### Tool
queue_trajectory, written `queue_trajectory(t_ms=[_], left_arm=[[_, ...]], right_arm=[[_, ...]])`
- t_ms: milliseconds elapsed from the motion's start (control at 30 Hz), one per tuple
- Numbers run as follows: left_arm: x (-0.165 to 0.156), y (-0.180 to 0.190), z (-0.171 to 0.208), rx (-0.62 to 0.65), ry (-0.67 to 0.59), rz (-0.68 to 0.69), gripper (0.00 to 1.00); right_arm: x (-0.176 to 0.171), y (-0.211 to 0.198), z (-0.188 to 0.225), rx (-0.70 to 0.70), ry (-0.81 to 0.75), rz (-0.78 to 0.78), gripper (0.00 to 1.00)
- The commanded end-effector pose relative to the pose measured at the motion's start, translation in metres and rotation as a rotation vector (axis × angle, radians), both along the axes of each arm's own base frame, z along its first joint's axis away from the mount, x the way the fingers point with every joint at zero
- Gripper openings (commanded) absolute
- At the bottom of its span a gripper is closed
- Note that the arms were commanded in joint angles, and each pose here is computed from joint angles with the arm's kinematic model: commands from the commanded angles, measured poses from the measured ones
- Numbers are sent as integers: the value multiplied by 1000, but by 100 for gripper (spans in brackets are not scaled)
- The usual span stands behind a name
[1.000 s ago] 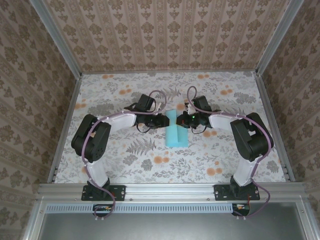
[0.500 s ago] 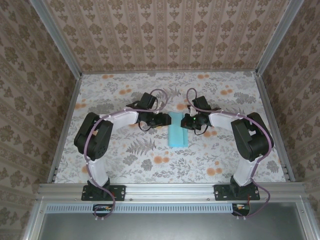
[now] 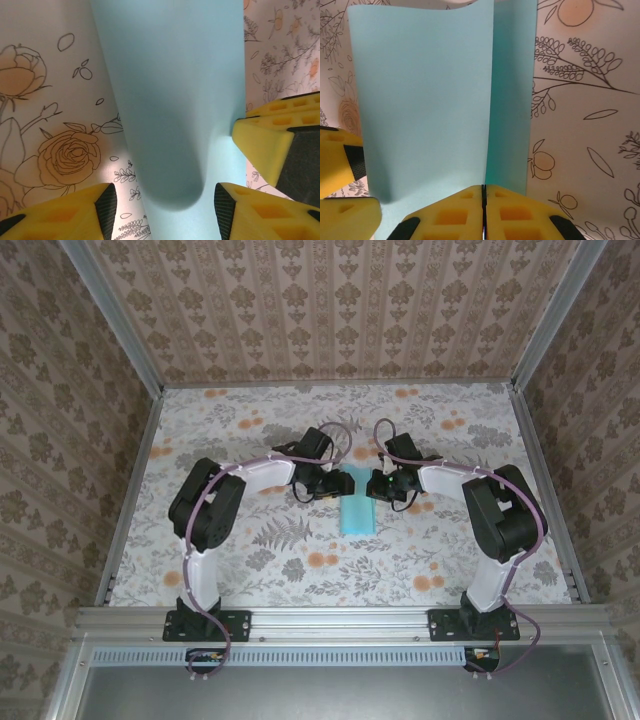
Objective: Fold a paper plane with a square sheet of paper (fold left side to right side)
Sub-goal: First fold in half a square sheet of paper at the center of the table.
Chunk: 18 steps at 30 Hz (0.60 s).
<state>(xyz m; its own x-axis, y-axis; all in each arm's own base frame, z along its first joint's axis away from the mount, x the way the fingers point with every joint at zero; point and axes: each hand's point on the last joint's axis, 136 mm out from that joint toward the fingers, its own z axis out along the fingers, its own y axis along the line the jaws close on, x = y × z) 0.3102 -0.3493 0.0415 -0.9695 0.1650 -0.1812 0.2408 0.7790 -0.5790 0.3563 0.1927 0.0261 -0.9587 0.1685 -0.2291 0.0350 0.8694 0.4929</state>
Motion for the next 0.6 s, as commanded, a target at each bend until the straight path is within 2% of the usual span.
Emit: queue_trajectory(t_ms=[0,400,567], left_arm=[[-3,1,-8,40,27,6,56],[-9,3,-26,93,58,15,55],[-11,2,-33,112,67,9,54]], right_arm=[[3,-5,0,-38,-1,-1,10],[4,-9,-1,-54,-6,-11,14],[6,-11,10,-49,-44,-19,27]])
